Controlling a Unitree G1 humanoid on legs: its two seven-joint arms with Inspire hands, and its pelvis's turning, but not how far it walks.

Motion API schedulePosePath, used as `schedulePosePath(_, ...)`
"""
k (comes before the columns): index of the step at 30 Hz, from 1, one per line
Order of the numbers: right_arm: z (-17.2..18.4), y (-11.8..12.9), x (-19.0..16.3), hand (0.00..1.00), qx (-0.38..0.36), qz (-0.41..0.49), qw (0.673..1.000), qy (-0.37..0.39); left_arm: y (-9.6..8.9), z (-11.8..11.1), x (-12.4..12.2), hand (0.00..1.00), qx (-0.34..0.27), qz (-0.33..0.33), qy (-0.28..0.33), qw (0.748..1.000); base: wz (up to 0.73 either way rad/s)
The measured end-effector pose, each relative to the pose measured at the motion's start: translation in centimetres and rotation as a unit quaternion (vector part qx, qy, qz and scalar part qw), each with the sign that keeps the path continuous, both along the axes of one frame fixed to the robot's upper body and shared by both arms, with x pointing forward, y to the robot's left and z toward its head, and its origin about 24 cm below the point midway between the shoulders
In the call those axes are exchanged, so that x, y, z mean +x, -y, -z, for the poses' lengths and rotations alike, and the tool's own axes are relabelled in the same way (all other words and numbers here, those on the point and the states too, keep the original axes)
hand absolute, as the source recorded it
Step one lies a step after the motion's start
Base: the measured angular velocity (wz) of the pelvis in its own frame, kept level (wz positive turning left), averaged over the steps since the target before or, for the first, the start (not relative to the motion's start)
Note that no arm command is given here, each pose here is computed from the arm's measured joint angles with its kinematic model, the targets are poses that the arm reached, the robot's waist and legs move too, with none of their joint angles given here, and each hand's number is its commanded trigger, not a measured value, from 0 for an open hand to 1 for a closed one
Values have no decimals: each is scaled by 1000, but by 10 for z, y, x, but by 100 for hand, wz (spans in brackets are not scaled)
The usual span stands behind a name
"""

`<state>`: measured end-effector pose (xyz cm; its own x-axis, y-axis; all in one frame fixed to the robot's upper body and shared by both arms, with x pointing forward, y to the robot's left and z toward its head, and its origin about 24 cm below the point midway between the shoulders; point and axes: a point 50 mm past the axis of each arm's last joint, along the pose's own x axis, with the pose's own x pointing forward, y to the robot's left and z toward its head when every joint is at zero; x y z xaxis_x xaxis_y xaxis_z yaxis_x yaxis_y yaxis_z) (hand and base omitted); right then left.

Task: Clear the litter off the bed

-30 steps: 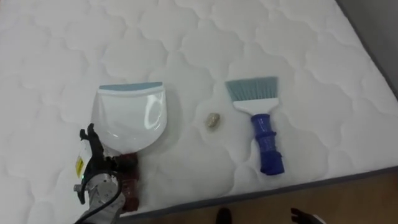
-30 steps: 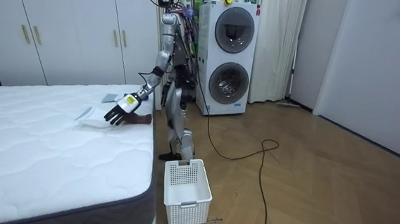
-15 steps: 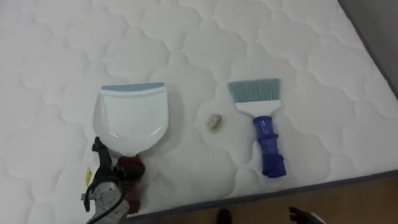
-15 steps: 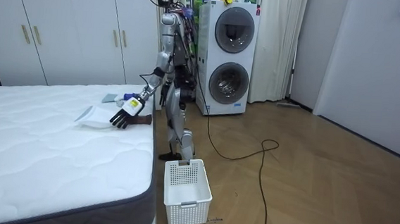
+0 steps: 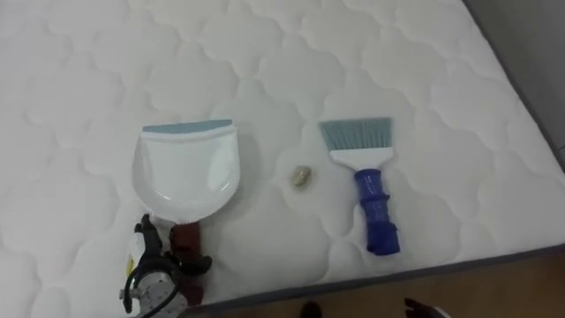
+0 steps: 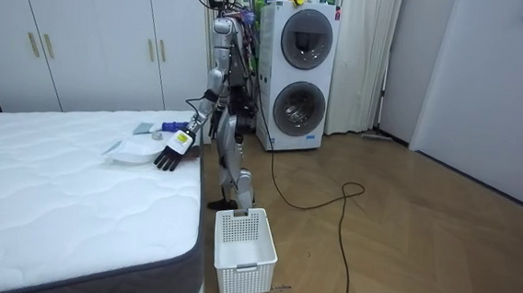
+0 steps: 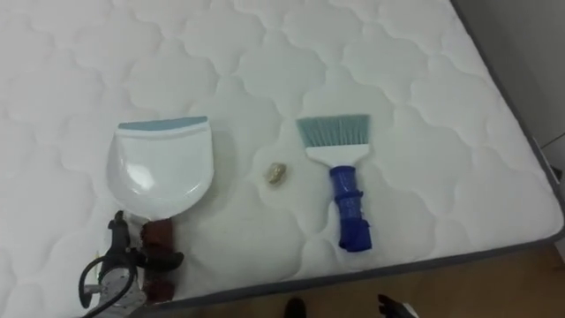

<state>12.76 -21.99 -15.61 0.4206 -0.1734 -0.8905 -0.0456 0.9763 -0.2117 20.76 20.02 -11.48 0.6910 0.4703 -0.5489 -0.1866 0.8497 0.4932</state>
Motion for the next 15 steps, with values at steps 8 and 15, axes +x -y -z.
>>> schedulePosePath(8,-1,0,3,0,-1,-2,1000,-9,-9,-2,2,100,28,-4,-14,1000,1)
schedulePosePath(15,-1,-1,7,0,-4,-7,1000,-13,-21,-3,1,100,51,-16,-25,998,1)
